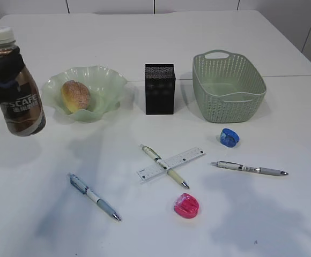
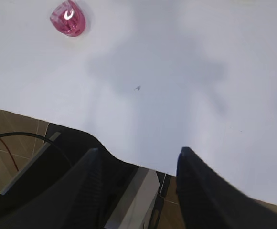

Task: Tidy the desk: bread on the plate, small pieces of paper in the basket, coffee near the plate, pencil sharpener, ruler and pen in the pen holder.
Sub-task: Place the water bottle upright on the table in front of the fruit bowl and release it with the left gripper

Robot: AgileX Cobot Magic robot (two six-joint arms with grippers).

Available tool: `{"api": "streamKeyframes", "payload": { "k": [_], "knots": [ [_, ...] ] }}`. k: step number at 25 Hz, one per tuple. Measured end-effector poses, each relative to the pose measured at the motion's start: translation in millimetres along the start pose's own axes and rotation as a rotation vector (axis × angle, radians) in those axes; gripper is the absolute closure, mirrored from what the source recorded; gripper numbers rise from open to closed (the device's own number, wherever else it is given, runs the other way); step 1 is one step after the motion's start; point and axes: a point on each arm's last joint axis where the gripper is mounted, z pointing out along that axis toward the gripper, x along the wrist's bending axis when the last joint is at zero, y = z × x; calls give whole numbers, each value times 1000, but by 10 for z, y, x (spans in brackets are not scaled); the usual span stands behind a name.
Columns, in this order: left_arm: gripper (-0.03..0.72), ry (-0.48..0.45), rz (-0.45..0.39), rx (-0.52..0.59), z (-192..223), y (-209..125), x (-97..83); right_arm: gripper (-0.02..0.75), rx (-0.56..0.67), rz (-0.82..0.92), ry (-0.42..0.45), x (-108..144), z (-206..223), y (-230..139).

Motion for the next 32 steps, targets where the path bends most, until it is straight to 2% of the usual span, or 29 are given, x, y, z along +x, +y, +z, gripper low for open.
{"api": "streamKeyframes", "payload": {
  "k": [18,26,32],
  "knots": [
    [465,89,-26,-21,214,-406,115,331,-8,-3,0,-1,4,6],
    [465,118,-23,94,278,-741,161,331,-13,-5,-1,-2,4,11],
    [465,145,-28,135,288,-864,193,331,-18,-4,0,-1,4,15]
  ]
}}
